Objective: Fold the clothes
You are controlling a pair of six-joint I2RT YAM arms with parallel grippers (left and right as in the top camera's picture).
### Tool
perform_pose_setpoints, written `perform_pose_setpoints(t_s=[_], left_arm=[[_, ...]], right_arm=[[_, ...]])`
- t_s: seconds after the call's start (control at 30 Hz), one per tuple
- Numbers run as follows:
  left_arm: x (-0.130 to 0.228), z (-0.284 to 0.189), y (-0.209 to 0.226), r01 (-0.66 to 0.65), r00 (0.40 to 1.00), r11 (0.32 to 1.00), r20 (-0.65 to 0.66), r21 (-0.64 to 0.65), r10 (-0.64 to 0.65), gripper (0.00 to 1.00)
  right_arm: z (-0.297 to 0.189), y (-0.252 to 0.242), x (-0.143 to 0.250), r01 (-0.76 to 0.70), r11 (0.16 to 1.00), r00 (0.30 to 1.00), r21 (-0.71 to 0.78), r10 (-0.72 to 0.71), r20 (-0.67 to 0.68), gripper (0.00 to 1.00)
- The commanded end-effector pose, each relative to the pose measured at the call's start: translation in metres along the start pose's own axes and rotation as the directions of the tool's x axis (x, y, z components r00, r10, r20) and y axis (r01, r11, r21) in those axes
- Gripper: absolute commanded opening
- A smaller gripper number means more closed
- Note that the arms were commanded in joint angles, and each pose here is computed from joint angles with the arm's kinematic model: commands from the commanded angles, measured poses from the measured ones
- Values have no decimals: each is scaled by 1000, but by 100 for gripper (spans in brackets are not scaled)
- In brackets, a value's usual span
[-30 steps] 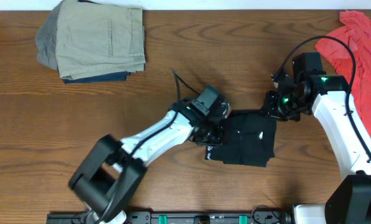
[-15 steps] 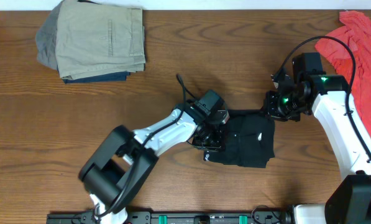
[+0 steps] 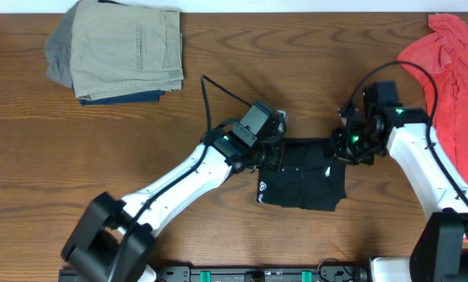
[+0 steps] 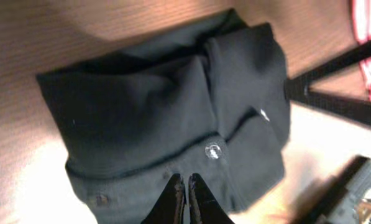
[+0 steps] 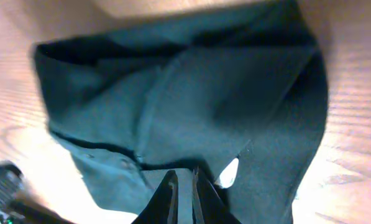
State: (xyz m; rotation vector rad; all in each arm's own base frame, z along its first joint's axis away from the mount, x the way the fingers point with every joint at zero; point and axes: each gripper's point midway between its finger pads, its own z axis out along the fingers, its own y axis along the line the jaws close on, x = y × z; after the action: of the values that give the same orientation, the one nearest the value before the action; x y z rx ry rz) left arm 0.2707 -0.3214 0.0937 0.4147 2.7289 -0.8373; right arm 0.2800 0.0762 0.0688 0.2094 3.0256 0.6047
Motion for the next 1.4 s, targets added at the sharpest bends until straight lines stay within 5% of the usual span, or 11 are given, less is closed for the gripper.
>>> perform_pose_setpoints(t_s=[0.0,0.37,0.47,0.7,0.77,0.83,0.9,0.93,1.0,1.1,1.37], left_arm=[[-2,22,20,-1,1000,999,-6,-52,0,7],[16,88,74,62,993,991,-92,-120,-73,32],[16,80,83,95,988,986,-109,-135,-110,34],[-16,7,57,119,993,992,-20,-49,-120,57],[-24,-22,46,97,995,995,29,-29,-96,65],[-27,-50,35,60,996,998,70,-13,-59,84],[-24,-71,27,40,995,999,90,-10,-39,95],[-20,-80,26,40,995,999,88,-15,-38,95],[-6,-88,28,57,997,998,51,-35,-55,99],[24,-86,41,102,992,991,-60,-91,-108,98],[67,-40,72,131,965,984,-212,-121,-155,98]], right_arm=[[18,-10,14,-61,998,997,9,61,-40,8],[58,-40,40,-207,976,978,61,209,-27,9],[56,-40,39,-209,976,977,60,211,-27,2],[28,-29,17,-179,982,984,51,180,-2,3],[15,-24,9,-152,987,988,49,152,4,8],[2,-19,0,-134,990,991,46,134,16,18],[-7,-15,-7,-118,992,993,43,116,30,47],[-11,-14,-11,-104,994,994,41,102,38,71],[-15,-14,-17,-97,994,994,52,93,59,88],[-22,-28,-27,-132,986,987,103,121,106,99],[-50,-84,-52,-318,945,926,79,292,239,99]])
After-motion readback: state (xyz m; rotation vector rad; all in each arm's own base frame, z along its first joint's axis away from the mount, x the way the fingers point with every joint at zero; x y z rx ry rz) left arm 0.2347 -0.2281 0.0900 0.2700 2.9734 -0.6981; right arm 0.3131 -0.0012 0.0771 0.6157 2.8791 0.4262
